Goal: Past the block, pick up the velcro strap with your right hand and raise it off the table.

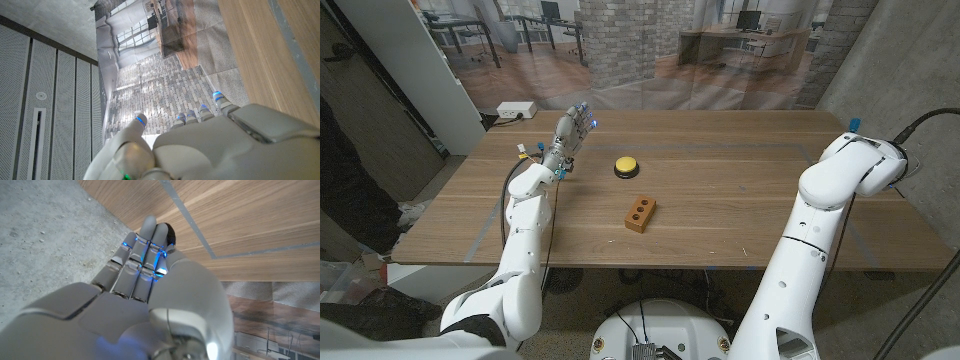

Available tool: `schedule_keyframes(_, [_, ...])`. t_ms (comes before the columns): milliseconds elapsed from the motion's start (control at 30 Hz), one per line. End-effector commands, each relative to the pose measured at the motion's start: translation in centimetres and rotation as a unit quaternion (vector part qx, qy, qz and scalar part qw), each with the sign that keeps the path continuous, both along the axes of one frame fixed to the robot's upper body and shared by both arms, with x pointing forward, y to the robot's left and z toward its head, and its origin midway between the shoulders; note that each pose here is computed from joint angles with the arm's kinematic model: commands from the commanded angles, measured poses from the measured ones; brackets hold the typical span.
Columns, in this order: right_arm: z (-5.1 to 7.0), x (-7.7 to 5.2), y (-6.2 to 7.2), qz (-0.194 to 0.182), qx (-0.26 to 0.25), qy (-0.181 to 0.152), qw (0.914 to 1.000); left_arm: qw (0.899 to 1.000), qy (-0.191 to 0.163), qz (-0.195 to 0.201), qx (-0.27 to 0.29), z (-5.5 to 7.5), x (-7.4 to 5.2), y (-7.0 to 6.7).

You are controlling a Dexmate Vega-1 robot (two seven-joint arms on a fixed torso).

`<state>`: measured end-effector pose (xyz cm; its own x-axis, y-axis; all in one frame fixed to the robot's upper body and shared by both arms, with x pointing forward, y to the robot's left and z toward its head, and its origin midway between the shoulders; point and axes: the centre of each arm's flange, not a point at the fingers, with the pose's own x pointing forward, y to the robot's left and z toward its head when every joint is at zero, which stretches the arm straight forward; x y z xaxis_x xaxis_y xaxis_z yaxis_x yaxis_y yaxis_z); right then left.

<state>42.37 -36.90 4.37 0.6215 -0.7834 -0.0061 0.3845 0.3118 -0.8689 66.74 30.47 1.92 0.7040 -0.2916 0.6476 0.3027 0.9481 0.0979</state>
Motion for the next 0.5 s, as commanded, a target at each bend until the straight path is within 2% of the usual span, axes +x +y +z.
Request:
schedule_keyframes(33, [0.5, -0.7, 1.1, -0.007, -0.022, -0.025, 0.9994, 1.0, 0.001, -0.009, 0.011, -0.1, -0.3, 0.8])
schedule_keyframes(267, [0.4, -0.9, 1.6, -0.012, -0.029, -0.034, 0.9989, 1.0, 0.006, -0.008, 0.023, -0.1, -0.8, 1.8])
schedule_keyframes(500, [0.3, -1.3, 1.6, -0.021, -0.039, -0.037, 0.9983, 0.999, 0.012, -0.017, 0.033, -0.5, -0.8, 1.9])
